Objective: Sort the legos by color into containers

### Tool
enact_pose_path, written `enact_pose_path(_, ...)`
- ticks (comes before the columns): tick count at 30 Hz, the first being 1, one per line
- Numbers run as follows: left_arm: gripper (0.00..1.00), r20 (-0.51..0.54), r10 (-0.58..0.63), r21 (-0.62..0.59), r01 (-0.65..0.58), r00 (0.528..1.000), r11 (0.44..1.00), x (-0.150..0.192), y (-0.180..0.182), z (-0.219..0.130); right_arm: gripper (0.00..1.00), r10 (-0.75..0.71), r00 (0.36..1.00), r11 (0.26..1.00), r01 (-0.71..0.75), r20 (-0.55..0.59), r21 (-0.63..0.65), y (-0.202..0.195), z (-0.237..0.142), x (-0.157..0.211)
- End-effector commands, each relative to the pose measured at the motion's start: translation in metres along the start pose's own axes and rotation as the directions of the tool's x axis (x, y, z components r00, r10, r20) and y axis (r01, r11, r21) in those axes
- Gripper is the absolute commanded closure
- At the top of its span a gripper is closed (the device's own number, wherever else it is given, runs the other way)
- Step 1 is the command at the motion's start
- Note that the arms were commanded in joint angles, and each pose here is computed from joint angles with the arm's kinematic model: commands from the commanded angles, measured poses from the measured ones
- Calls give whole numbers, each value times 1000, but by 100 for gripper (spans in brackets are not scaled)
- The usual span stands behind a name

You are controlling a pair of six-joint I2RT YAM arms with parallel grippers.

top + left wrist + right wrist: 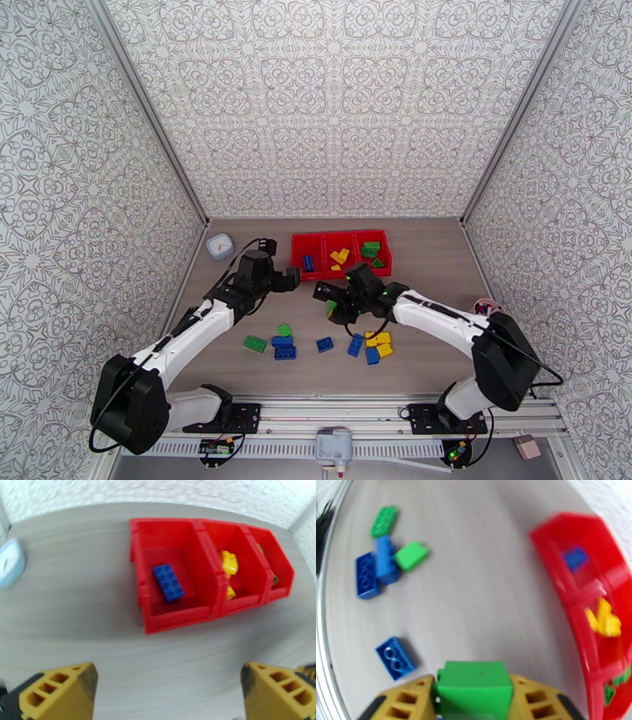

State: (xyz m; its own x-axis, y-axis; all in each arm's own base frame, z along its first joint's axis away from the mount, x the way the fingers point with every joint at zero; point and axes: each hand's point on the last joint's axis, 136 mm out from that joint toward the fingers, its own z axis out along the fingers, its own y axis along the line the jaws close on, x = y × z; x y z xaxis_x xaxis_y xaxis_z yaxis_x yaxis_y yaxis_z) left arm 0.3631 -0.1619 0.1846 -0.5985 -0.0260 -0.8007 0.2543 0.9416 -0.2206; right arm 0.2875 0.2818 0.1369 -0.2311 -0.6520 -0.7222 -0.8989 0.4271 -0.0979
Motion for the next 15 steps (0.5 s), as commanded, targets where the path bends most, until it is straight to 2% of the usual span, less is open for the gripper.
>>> enact_pose_path(1,0,59,182,132,-189,981,973,-5,-35,1,60,170,963,964,-207,208,170,-52,-33,-20)
enact_pose_path(5,0,62,314,242,-319,948,916,9,-65,0,60,319,907,869,-395,273,297,-107,-59,-3)
enact_pose_path(8,0,72,406,282,-409,911,868,22,-83,-1,60,415,858,789,-505,302,351,-143,-68,6)
enact_pose_path(13,0,94,543,373,-535,834,758,48,-111,-8,60,519,803,688,-596,292,415,-194,-63,19)
enact_pose_path(15,1,91,560,403,-544,824,736,55,-116,-10,60,559,788,661,-612,260,434,-210,-54,25)
